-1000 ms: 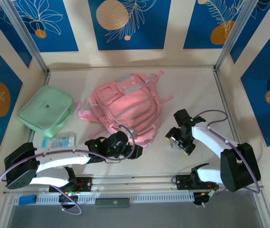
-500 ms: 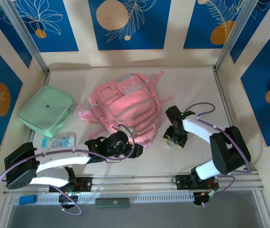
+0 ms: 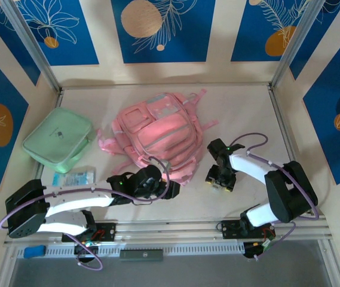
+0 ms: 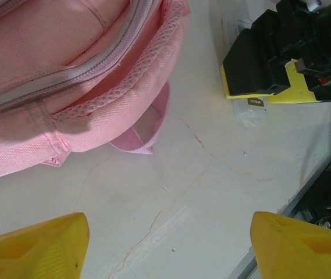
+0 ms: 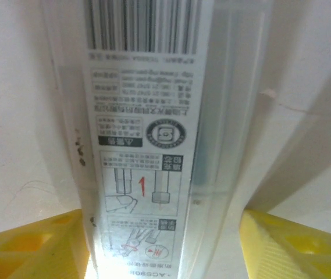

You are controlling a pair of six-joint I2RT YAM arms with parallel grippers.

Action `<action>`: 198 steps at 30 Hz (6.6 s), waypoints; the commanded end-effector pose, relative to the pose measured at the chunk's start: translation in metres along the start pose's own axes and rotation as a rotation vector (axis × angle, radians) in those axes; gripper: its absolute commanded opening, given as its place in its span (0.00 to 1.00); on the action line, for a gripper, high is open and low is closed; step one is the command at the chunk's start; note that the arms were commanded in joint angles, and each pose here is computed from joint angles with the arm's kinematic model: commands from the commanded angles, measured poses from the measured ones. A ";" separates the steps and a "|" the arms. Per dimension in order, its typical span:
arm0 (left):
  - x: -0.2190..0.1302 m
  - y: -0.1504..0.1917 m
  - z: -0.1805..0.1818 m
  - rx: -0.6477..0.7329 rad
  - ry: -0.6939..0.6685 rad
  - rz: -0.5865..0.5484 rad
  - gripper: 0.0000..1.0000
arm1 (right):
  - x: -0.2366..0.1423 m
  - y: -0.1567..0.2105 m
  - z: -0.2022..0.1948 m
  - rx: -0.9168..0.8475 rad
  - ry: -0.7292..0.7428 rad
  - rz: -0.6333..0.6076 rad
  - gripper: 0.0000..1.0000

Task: Pack the student bag
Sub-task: Pick up the loose stationery from the bottom-right of the table, then open the student bag at the center of the table, then place the loose stationery in the student bag, then close the student bag at the center of the table.

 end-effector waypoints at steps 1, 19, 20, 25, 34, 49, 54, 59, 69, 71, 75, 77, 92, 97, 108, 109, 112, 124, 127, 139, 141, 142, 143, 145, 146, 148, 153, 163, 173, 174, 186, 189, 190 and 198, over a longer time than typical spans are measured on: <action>-0.009 -0.009 -0.007 -0.014 0.014 -0.032 0.74 | 0.005 0.004 0.002 -0.001 -0.047 0.042 0.62; -0.068 -0.077 0.039 0.260 -0.301 -0.096 0.80 | -0.043 -0.003 0.003 -0.075 -0.201 -0.030 0.48; -0.068 -0.083 0.043 0.276 -0.315 -0.089 0.80 | -0.049 -0.003 0.003 -0.080 -0.210 -0.039 0.49; -0.049 -0.107 0.059 0.390 -0.329 -0.024 0.81 | -0.084 -0.003 0.009 -0.124 -0.290 -0.077 0.48; 0.005 -0.127 0.065 0.684 -0.348 0.043 0.89 | -0.115 0.006 0.030 -0.219 -0.384 -0.051 0.47; 0.027 -0.166 0.102 0.670 -0.555 0.042 0.82 | -0.113 0.010 0.045 -0.271 -0.410 -0.013 0.47; 0.018 -0.175 0.101 0.642 -0.487 0.002 0.69 | -0.116 0.012 0.047 -0.290 -0.416 -0.011 0.46; 0.016 -0.175 0.109 0.615 -0.454 0.020 0.46 | -0.118 0.013 0.050 -0.312 -0.408 0.003 0.46; 0.014 -0.183 0.104 0.594 -0.422 -0.011 0.04 | -0.124 0.019 0.067 -0.354 -0.439 0.025 0.45; 0.014 -0.184 0.104 0.593 -0.422 -0.001 0.00 | -0.125 0.020 0.070 -0.352 -0.453 0.034 0.45; 0.011 -0.191 0.098 0.560 -0.407 -0.021 0.00 | -0.132 0.022 0.080 -0.358 -0.500 0.038 0.45; 0.006 -0.194 0.092 0.535 -0.379 -0.051 0.00 | -0.135 0.021 0.082 -0.361 -0.503 0.040 0.45; -0.015 -0.220 0.022 0.085 -0.219 -0.204 0.00 | -0.156 -0.008 0.151 -0.344 -0.601 0.023 0.44; -0.022 -0.225 0.005 -0.027 -0.183 -0.285 0.00 | -0.148 -0.025 0.168 -0.318 -0.588 0.016 0.44; -0.017 -0.221 0.006 -0.049 -0.159 -0.317 0.00 | -0.155 -0.025 0.181 -0.311 -0.733 0.062 0.60; -0.017 -0.221 0.006 -0.051 -0.159 -0.318 0.00 | -0.156 -0.025 0.179 -0.308 -0.742 0.068 0.55; -0.016 -0.220 0.003 -0.053 -0.135 -0.316 0.00 | -0.153 -0.021 0.173 -0.306 -0.759 0.083 0.44; -0.013 -0.215 0.005 -0.071 -0.128 -0.302 0.00 | -0.127 -0.009 0.207 -0.311 -0.809 0.160 0.11; -0.013 -0.212 0.006 -0.071 -0.126 -0.300 0.00 | -0.131 -0.010 0.205 -0.310 -0.853 0.136 0.08; -0.011 -0.211 0.004 -0.077 -0.105 -0.295 0.00 | -0.106 -0.014 0.164 -0.270 -0.637 0.041 0.05; -0.010 -0.211 0.002 -0.076 -0.098 -0.287 0.00 | -0.100 -0.012 0.169 -0.268 -0.622 0.041 0.04; -0.009 -0.212 0.002 -0.077 -0.101 -0.283 0.00 | -0.100 -0.011 0.173 -0.275 -0.627 0.041 0.04; -0.008 -0.212 0.001 -0.078 -0.097 -0.281 0.00 | -0.100 -0.009 0.179 -0.284 -0.638 0.041 0.03; -0.006 -0.210 0.000 -0.088 -0.089 -0.278 0.00 | -0.103 -0.006 0.191 -0.305 -0.671 0.044 0.03; -0.005 -0.209 0.001 -0.092 -0.087 -0.277 0.00 | -0.107 -0.004 0.198 -0.321 -0.694 0.050 0.02; -0.004 -0.209 0.002 -0.094 -0.091 -0.278 0.00 | -0.114 -0.002 0.205 -0.344 -0.724 0.040 0.01; 0.000 -0.204 0.005 -0.098 -0.102 -0.266 0.00 | -0.126 -0.005 0.199 -0.350 -0.749 0.012 0.01; 0.018 -0.182 0.011 -0.116 -0.072 -0.195 0.14 | -0.141 0.000 0.135 -0.397 -0.583 -0.127 0.07; -0.016 -0.156 0.015 -0.192 0.033 -0.249 0.51 | -0.134 0.025 0.110 -0.443 -0.396 -0.179 0.15; -0.021 -0.152 0.019 -0.201 0.025 -0.256 0.53 | -0.134 0.029 0.110 -0.448 -0.380 -0.187 0.16; -0.043 -0.100 0.107 -0.362 -0.129 -0.259 0.59 | -0.117 0.083 0.157 -0.473 -0.244 -0.313 0.42; -0.042 -0.092 0.122 -0.404 -0.176 -0.269 0.59 | -0.111 0.086 0.169 -0.440 -0.174 -0.355 0.43; -0.041 -0.090 0.125 -0.416 -0.177 -0.275 0.59 | -0.111 0.087 0.173 -0.429 -0.158 -0.367 0.44; -0.036 -0.082 0.147 -0.462 -0.211 -0.278 0.57 | -0.106 0.107 0.195 -0.342 -0.166 -0.380 0.44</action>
Point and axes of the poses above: each hand's point on the last joint's axis, 136 mm out from that joint toward the fingers, its own x axis out along the fingers, its own z axis along the line the jaws close on, y = z × x, the point moved 3 cm from there along -x, back along the fingers, and after that the axes turned 5 degrees about x, right-handed, at the moved point
